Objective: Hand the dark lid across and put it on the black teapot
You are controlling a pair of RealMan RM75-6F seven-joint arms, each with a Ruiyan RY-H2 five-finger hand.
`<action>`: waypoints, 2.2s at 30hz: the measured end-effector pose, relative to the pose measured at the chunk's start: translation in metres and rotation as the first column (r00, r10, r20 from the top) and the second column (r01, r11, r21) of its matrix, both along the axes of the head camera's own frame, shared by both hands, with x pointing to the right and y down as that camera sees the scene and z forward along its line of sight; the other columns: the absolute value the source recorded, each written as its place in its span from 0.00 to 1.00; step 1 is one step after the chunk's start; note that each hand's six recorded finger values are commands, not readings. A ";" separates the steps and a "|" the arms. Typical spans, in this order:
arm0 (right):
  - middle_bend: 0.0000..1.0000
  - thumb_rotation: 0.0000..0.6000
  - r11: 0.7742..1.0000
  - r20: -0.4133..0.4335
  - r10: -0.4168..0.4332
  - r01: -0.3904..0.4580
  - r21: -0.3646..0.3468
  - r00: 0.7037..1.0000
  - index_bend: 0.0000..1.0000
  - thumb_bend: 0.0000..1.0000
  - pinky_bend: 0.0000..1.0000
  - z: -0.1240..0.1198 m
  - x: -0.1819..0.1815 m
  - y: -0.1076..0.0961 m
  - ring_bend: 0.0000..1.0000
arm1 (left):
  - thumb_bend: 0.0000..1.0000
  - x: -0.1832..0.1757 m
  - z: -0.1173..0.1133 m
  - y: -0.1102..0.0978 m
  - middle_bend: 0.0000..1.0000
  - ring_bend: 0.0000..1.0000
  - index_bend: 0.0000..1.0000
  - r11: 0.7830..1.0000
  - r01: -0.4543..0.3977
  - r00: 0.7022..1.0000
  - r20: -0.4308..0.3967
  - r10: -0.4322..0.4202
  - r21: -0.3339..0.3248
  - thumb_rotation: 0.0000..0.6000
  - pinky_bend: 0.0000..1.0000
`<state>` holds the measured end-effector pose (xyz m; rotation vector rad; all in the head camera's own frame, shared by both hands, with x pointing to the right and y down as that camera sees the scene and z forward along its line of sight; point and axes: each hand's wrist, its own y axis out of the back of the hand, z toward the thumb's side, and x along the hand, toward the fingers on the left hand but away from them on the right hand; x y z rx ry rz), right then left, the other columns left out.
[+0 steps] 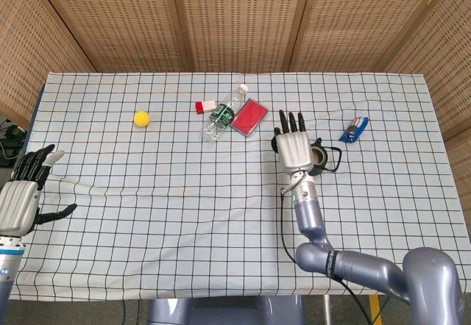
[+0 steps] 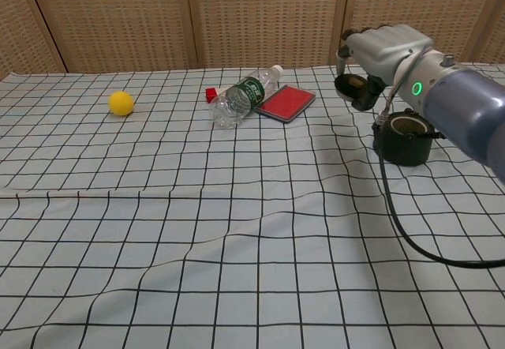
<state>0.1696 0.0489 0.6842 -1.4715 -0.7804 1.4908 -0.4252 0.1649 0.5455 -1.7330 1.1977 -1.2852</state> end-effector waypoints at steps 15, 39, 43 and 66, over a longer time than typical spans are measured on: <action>0.06 1.00 0.993 -0.065 0.099 -0.103 -0.059 0.993 0.40 0.51 0.00 0.018 0.060 0.006 0.00 | 0.07 0.004 0.005 0.002 0.00 0.00 0.09 1.000 -0.010 1.000 0.025 0.011 -0.006 1.00 0.00; 0.04 1.00 0.989 -0.100 0.112 -0.120 -0.085 0.989 0.40 0.49 0.00 0.030 0.068 0.009 0.00 | 0.07 0.002 0.005 0.002 0.00 0.00 0.09 1.000 -0.013 1.000 0.022 0.014 -0.021 1.00 0.00; 0.04 1.00 0.988 -0.109 0.117 -0.127 -0.088 0.987 0.39 0.48 0.00 0.031 0.071 0.010 0.00 | 0.07 0.002 0.006 0.002 0.00 0.00 0.09 1.000 -0.016 1.000 0.022 0.016 -0.024 1.00 0.00; 0.00 1.00 0.987 -0.107 0.117 -0.127 -0.098 0.987 0.04 0.20 0.00 0.028 0.072 0.013 0.00 | 0.06 0.000 0.009 0.001 0.00 0.00 0.07 0.999 -0.010 0.999 0.033 0.011 -0.041 1.00 0.00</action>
